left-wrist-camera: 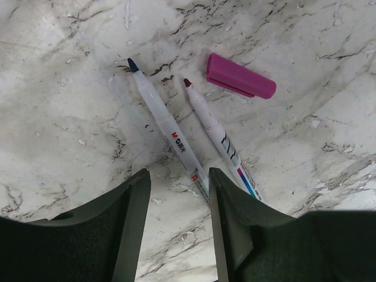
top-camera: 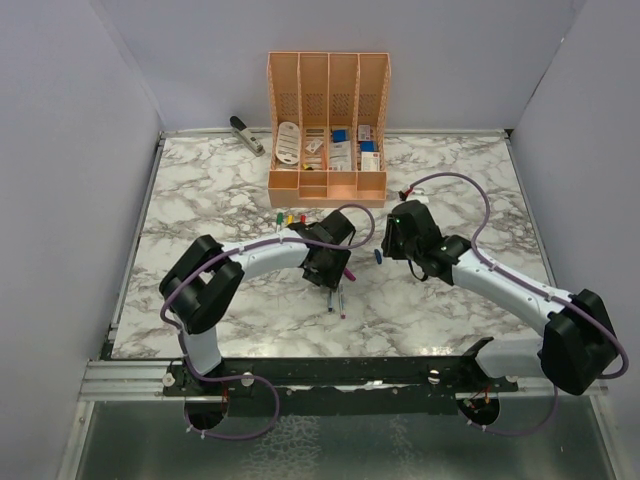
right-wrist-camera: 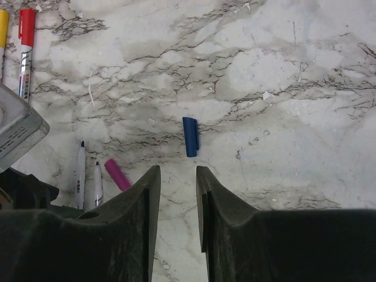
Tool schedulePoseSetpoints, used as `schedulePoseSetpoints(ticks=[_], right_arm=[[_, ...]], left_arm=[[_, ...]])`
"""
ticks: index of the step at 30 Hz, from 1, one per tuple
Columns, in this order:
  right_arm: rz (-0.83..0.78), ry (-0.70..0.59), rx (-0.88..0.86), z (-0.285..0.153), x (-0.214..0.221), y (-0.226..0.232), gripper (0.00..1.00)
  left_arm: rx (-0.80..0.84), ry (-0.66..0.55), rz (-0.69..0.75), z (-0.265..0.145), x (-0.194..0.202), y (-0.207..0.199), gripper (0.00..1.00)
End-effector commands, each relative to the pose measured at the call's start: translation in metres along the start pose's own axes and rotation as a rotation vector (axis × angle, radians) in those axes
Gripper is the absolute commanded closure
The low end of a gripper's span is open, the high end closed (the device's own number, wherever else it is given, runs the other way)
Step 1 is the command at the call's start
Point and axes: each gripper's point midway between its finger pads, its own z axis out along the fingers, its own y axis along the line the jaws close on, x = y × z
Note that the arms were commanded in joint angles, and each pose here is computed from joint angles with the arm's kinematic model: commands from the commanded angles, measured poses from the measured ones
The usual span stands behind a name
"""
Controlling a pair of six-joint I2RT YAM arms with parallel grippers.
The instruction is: Insert the pens into the pen caps
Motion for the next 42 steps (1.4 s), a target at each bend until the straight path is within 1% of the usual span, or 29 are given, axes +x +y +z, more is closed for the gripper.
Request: schedulePoseSetpoints(ticks=[1, 6, 14, 18, 23, 24, 26, 28, 37, 42], right_arm=[[0.018, -0.039, 0.029, -0.005, -0.008, -0.007, 0.69], [0.017, -0.044, 0.028, -0.005, -0.010, -0.006, 0.69], [0.023, -0.066, 0.032, -0.010, -0.016, -0.008, 0.69], [0.025, -0.071, 0.038, -0.012, -0.017, -0.009, 0.69], [0.028, -0.077, 0.032, -0.013, -0.020, -0.007, 0.69], [0.028, -0.079, 0.033, -0.013, -0.020, -0.007, 0.69], [0.027, -0.081, 0.034, -0.014, -0.022, -0.008, 0.69], [0.025, -0.083, 0.035, -0.015, -0.023, -0.007, 0.69], [0.024, -0.087, 0.033, -0.016, -0.024, -0.007, 0.69], [0.033, -0.090, 0.031, -0.016, -0.025, -0.007, 0.69]], left_arm=[[-0.002, 0.003, 0.016, 0.002, -0.003, -0.004, 0.53], [-0.016, 0.035, 0.018, 0.009, 0.005, 0.000, 0.53], [-0.117, 0.138, 0.036, 0.017, 0.026, 0.022, 0.52], [-0.218, 0.200, 0.072, 0.016, 0.035, 0.042, 0.51], [-0.331, 0.223, 0.103, 0.012, 0.037, 0.062, 0.53], [-0.338, 0.229, 0.104, 0.013, 0.038, 0.064, 0.55], [-0.344, 0.235, 0.103, 0.014, 0.041, 0.065, 0.62], [-0.344, 0.239, 0.101, 0.015, 0.042, 0.065, 0.65], [-0.314, 0.231, 0.119, 0.017, 0.038, 0.060, 0.64], [-0.308, 0.260, 0.149, 0.025, 0.038, 0.060, 0.64]])
